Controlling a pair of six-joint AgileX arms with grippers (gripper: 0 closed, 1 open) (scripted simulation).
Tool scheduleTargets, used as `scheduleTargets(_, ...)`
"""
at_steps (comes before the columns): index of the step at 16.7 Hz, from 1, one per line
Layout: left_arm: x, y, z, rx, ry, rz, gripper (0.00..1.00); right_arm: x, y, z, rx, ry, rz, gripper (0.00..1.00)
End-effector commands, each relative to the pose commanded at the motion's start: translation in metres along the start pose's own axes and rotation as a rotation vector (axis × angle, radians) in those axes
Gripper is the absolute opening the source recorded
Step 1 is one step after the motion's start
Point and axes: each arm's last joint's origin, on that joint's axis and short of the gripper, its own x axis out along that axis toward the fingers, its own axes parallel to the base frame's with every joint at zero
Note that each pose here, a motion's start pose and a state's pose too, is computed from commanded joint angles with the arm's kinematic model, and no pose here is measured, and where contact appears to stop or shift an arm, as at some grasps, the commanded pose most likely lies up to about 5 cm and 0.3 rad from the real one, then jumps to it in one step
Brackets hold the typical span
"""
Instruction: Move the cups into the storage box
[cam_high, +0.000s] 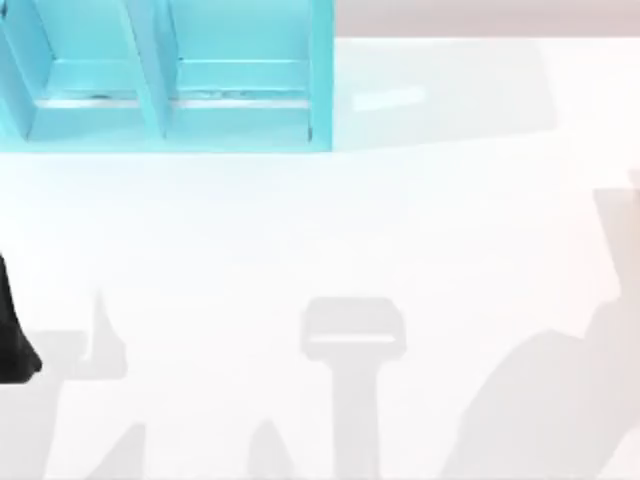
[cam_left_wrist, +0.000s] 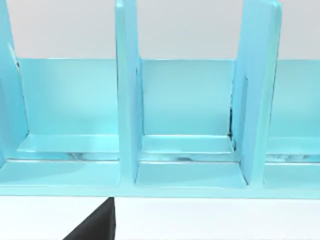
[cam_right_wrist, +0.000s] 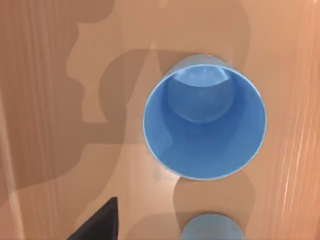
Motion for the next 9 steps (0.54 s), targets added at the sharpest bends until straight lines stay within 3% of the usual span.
scheduleTargets(5,0.0,0.0,0.0,0.0,0.0,0.0,1.0,-0.059,0.005,0.001,0.005,-0.004,-0.002,1.0)
scheduleTargets(9,0.0,0.0,0.0,0.0,0.0,0.0,1.0,-0.073,0.007,-0.001,0.007,-0.001,0.0,1.0)
